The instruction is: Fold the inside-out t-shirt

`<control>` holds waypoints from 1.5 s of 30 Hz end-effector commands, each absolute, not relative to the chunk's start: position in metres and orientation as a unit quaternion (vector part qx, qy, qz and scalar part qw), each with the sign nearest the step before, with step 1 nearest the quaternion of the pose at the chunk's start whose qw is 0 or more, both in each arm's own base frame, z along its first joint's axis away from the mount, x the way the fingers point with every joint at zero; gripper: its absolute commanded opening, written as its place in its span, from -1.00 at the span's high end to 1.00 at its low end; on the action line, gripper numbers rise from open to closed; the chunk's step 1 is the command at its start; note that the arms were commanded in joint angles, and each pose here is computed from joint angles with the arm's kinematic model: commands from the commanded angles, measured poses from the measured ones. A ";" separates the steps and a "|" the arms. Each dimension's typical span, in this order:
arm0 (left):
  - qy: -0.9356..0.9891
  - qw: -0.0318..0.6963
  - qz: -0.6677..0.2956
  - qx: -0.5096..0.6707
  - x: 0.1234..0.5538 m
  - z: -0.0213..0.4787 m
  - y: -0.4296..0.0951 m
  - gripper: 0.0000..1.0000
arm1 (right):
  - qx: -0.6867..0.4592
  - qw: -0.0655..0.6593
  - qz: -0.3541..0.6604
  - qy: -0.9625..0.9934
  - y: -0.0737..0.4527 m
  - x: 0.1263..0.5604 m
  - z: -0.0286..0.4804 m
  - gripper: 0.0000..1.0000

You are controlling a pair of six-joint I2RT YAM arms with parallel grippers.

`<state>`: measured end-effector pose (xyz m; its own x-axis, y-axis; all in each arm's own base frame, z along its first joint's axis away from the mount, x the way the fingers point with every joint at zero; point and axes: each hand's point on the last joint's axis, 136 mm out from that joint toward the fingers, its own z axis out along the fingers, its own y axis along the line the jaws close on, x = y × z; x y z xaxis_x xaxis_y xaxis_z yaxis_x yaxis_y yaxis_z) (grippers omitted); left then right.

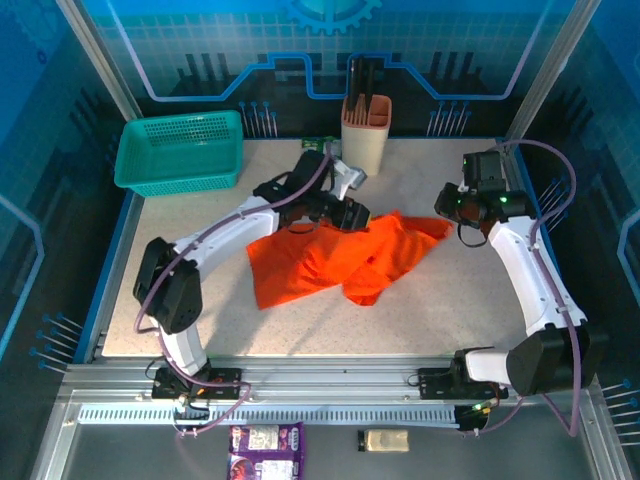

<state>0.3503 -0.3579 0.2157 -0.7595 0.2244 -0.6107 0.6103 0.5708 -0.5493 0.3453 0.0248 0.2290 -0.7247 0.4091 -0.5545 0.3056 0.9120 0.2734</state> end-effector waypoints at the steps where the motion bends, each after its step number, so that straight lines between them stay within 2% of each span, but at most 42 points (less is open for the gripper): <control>1: 0.846 0.296 -0.384 0.223 0.350 0.254 -0.344 0.15 | 0.182 0.316 0.060 0.929 0.017 0.327 0.230 0.36; 8: 0.901 0.280 -0.301 0.139 0.332 0.216 -0.272 0.07 | 0.119 0.245 0.079 0.959 0.062 0.288 0.190 0.22; 15: 0.947 0.228 -0.226 -0.017 0.283 0.143 -0.177 0.02 | 0.041 0.160 0.091 0.982 0.131 0.231 0.131 0.09; 18: 0.958 0.196 -0.200 -0.066 0.258 0.111 -0.153 -0.02 | 0.013 0.129 0.089 0.988 0.156 0.218 0.103 0.03; 25: 0.964 0.137 -0.195 -0.117 0.222 0.060 -0.141 -0.01 | -0.044 0.080 0.054 0.994 0.193 0.211 0.058 -0.07; 33: 0.967 0.108 -0.199 -0.117 0.214 0.039 -0.144 0.08 | -0.067 0.053 0.030 0.996 0.206 0.209 0.026 -0.08; 36: 0.970 0.094 -0.188 -0.120 0.211 0.031 -0.142 0.12 | -0.068 0.041 0.026 0.997 0.207 0.208 0.015 -0.01; 38: 0.974 0.092 -0.167 -0.125 0.209 0.027 -0.135 0.09 | -0.068 0.039 0.022 0.997 0.207 0.208 0.012 0.11; 45: 0.976 0.116 -0.117 -0.142 0.209 0.030 -0.114 0.00 | -0.064 0.046 0.012 0.997 0.200 0.206 0.015 0.82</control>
